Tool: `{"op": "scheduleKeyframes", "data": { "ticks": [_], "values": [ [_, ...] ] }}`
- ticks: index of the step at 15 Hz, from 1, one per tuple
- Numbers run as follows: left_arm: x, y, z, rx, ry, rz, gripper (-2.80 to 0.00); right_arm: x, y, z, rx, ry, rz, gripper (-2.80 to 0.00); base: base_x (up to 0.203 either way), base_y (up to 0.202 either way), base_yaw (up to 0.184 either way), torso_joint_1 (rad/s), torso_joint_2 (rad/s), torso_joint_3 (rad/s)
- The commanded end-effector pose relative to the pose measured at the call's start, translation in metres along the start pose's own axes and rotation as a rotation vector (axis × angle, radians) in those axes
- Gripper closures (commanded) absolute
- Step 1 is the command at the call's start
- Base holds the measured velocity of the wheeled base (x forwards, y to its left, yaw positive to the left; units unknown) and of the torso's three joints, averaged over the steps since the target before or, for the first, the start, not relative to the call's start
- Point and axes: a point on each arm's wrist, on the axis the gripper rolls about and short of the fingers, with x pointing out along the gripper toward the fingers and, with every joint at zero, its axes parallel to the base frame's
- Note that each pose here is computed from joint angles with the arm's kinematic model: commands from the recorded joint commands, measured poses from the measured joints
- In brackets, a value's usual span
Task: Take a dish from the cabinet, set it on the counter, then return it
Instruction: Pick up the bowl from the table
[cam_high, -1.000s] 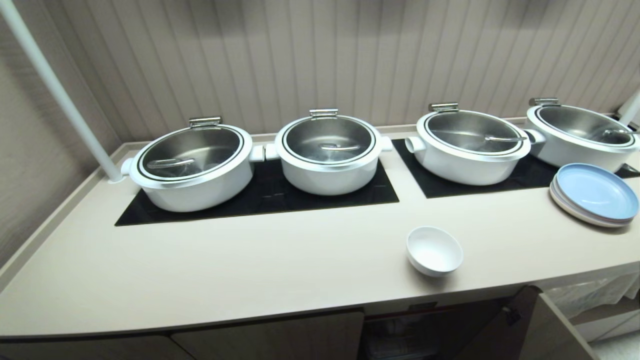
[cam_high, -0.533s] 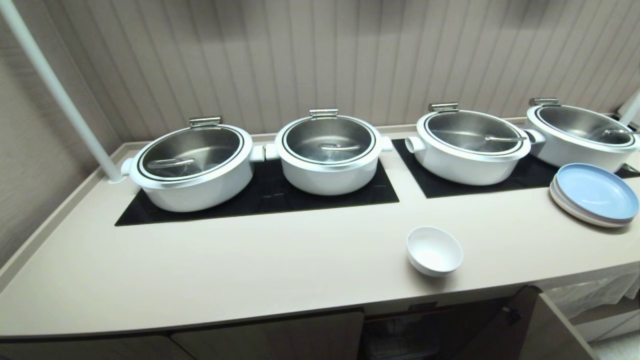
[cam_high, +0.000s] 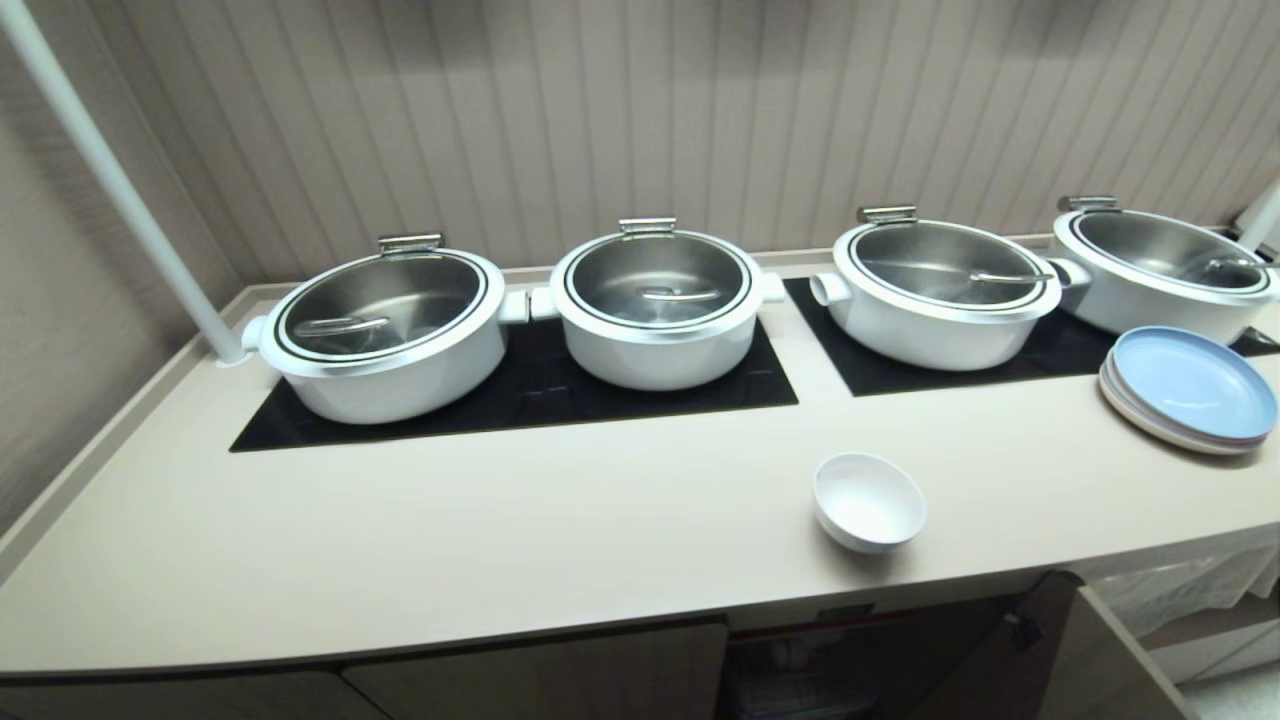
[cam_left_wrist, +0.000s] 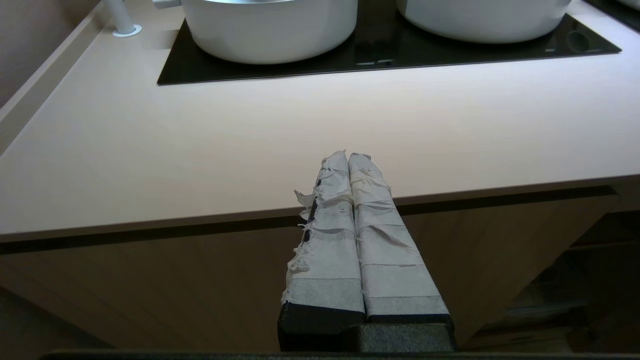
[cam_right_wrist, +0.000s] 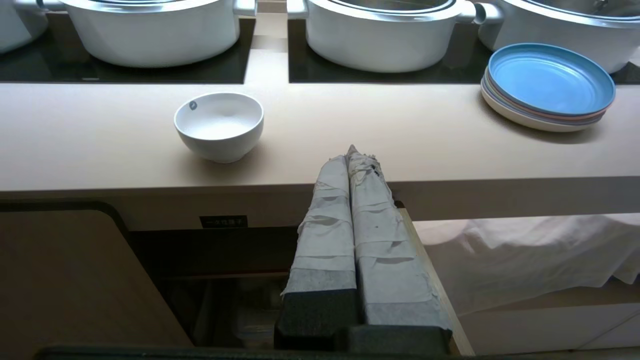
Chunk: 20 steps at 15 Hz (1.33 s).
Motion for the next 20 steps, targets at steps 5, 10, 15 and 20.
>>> {"op": "scheduleKeyframes", "data": {
  "ticks": [5,10,15,20],
  "values": [
    [0.000,0.000,0.000,0.000,-0.002,0.000,0.00,0.019,-0.002,0.027,0.003,0.109,0.001,0.00,0.000,0.000,0.000,0.000,0.00,0.000],
    [0.000,0.000,0.000,0.000,-0.001,0.000,0.00,0.063,-0.002,0.056,0.020,0.136,0.085,0.00,0.000,0.000,0.000,0.000,0.00,0.000],
    [0.000,0.000,0.000,0.000,0.000,0.000,0.00,0.103,0.000,0.073,0.061,0.194,0.278,0.00,0.000,0.000,0.000,0.000,0.00,0.000],
    [0.000,0.000,0.000,0.000,0.000,0.000,0.00,0.149,0.001,0.077,0.088,0.345,0.337,0.00,0.000,0.000,0.000,0.000,0.00,0.000]
  ]
}}
